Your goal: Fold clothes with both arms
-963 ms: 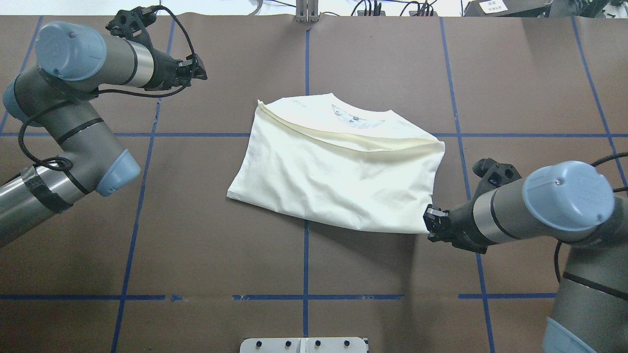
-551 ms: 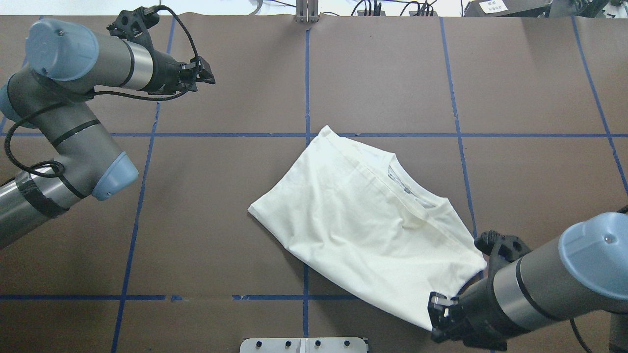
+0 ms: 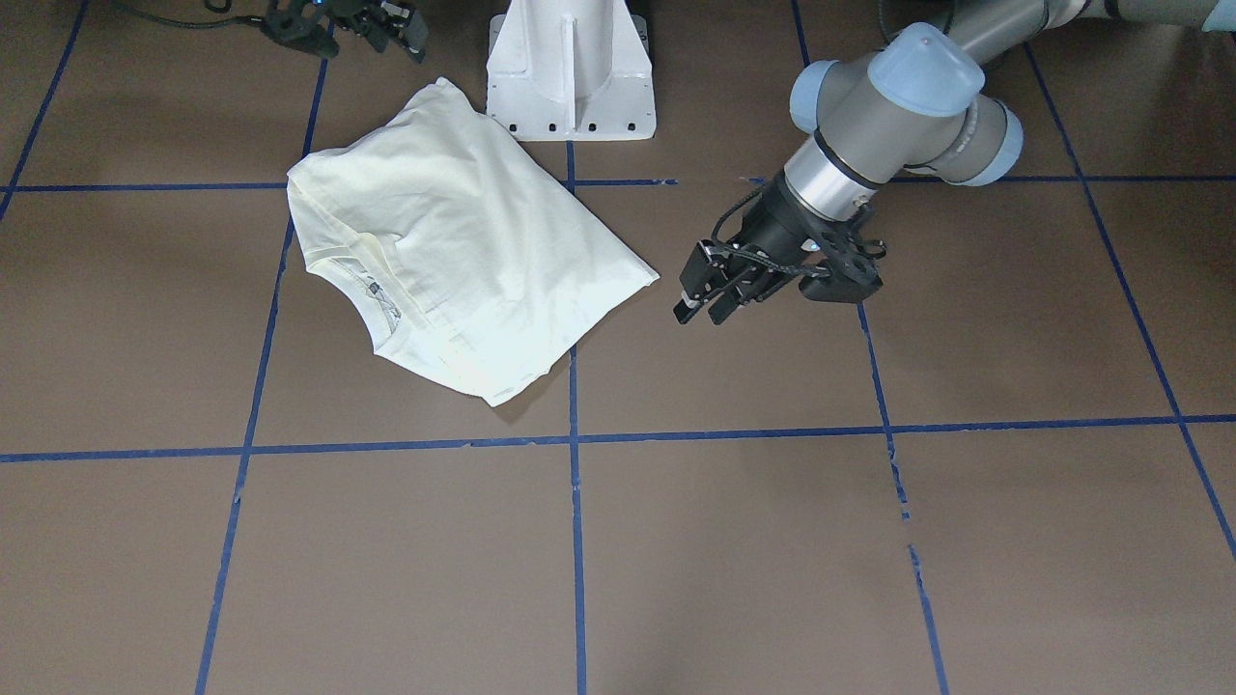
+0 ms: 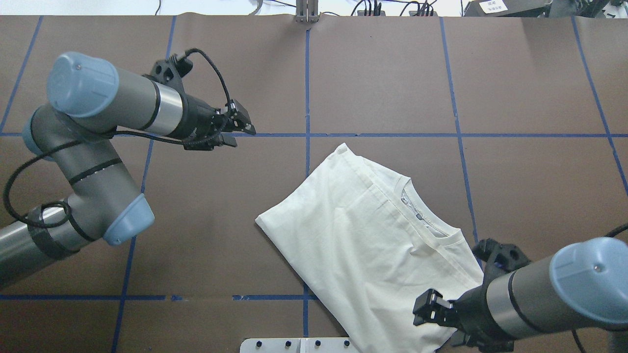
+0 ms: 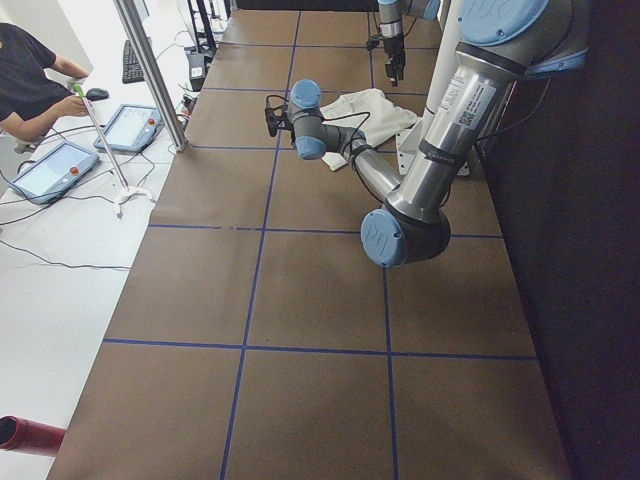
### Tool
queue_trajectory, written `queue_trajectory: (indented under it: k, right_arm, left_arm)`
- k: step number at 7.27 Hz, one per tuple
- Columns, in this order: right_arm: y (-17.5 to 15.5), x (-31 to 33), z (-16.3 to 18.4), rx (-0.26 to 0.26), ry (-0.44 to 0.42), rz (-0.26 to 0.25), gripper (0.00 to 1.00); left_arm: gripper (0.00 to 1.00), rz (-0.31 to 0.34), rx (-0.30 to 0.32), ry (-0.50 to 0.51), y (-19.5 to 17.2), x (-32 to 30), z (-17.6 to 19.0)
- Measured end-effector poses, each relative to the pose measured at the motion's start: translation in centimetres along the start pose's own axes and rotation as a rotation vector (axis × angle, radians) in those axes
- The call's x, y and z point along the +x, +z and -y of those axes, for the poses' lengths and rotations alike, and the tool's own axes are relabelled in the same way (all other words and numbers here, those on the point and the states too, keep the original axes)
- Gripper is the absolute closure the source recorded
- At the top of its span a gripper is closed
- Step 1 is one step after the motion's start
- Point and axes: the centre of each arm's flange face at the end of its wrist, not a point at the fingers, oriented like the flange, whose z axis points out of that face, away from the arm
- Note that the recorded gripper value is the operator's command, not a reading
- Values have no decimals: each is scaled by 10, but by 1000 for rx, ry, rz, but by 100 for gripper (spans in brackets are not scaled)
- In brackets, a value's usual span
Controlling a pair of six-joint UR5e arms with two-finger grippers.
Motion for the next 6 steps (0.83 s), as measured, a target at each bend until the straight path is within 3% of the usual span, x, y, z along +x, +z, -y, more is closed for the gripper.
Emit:
queue_trajectory:
  k: [1,3,4,6]
  right_arm:
    - [-27,-8,38,79,52,59,0]
    - [-68,-15,99,210,79,133,0]
    - [-74,-17,117,245,67,139,0]
    - [-74,-21,129,264,58,140,0]
  left_arm:
    - [38,52,-48,-60,19,-4,-39]
    - [38,182,-62,-91,71,-20,-113]
    - [38,219,-51,-87,92,-27,-131]
    - [39,258,-33,-86,112,-31,-137]
